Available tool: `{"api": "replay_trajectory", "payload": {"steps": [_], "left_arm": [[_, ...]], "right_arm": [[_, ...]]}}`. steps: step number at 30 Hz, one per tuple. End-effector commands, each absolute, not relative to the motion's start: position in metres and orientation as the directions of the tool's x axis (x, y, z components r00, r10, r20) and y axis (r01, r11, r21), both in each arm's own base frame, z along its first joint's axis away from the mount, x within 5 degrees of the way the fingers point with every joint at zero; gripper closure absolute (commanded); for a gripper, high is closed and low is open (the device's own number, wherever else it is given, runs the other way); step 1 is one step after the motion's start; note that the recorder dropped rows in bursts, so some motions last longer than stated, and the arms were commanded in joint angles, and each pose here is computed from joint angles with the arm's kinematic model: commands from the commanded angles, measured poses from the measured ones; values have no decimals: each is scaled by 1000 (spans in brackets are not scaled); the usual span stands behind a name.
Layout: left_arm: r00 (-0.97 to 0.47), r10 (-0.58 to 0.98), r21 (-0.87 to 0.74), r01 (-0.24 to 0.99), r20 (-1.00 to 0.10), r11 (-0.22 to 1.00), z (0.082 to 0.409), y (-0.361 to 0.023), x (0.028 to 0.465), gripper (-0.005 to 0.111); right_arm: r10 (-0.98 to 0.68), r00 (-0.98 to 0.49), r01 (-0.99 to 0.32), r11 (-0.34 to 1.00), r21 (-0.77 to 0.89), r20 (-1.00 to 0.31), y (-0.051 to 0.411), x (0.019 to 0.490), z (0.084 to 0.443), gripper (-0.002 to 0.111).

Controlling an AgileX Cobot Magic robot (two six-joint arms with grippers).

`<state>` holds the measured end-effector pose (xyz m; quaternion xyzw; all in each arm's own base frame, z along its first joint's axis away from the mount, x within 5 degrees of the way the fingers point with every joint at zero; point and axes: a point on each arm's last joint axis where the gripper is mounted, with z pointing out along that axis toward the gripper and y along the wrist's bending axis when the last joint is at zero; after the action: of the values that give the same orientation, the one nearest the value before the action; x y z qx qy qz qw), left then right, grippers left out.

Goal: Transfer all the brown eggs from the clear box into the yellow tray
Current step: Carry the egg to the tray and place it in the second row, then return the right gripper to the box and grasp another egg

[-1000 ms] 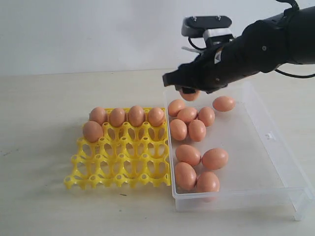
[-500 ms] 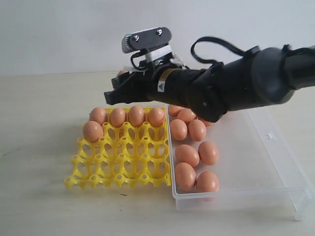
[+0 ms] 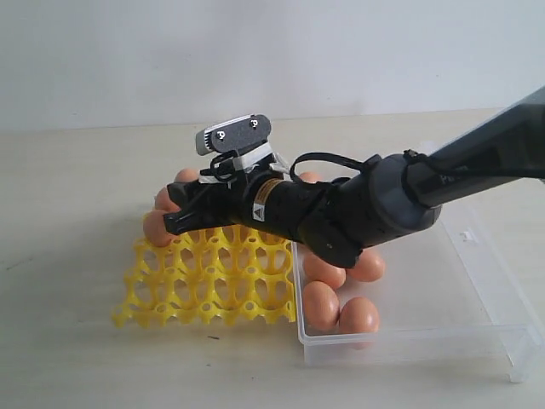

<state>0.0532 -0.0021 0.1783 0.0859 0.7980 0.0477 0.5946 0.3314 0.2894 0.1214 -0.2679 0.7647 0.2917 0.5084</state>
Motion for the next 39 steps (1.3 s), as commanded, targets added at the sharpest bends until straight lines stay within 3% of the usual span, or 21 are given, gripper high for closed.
{"api": "replay_trajectory", "payload": {"steps": [1,9,12,16,18,23,26,30,33,34,36,37,38,39], "left_arm": [[-263,190,176,78,-946,981,180,-2,53,107],[-263,190,176,78,-946,981,180,-2,53,107],[-263,190,176,78,-946,981,180,-2,53,107],[-263,190,176,78,-946,981,180,-2,53,107],[-263,190,176,78,-946,981,180,-2,53,107],[-263,190,176,78,-946,981,180,-2,53,107],[-263,190,176,78,-946,981,180,-2,53,107],[-263,190,176,78,-946,981,180,-2,53,107],[-263,190,176,78,-946,981,180,-2,53,107],[-263,190,176,78,-946,981,180,-2,53,107],[-263,190,176,78,-946,981,180,-2,53,107],[-263,190,176,78,-946,981,180,-2,53,107],[-263,190,176,78,-946,981,180,-2,53,107],[-263,190,176,78,-946,981,180,-2,53,107]], "right_arm": [[-106,-336,-718,672,182,-936,291,330,113,102],[-121,-355,-711,679,184,-927,291,330,107,51],[-116,-350,-712,678,183,-930,291,330,110,46],[-130,-347,-704,691,166,-929,288,330,131,49],[-170,-379,-676,722,147,-910,282,329,151,56],[-307,-483,-596,802,51,-820,251,317,205,92],[-328,-559,-530,848,23,-762,226,311,229,108],[-450,-623,-511,853,-102,-640,193,305,240,108],[-600,-678,-573,793,-207,-425,163,300,233,107],[-641,-665,-608,763,-220,-383,160,299,231,104],[-820,-523,-780,570,-258,-231,153,294,225,89],[-900,-406,-866,434,-246,-160,153,290,222,72],[-915,-374,-887,401,-231,-151,154,289,221,65],[-927,-343,-906,369,-208,-152,156,288,218,47]]}}
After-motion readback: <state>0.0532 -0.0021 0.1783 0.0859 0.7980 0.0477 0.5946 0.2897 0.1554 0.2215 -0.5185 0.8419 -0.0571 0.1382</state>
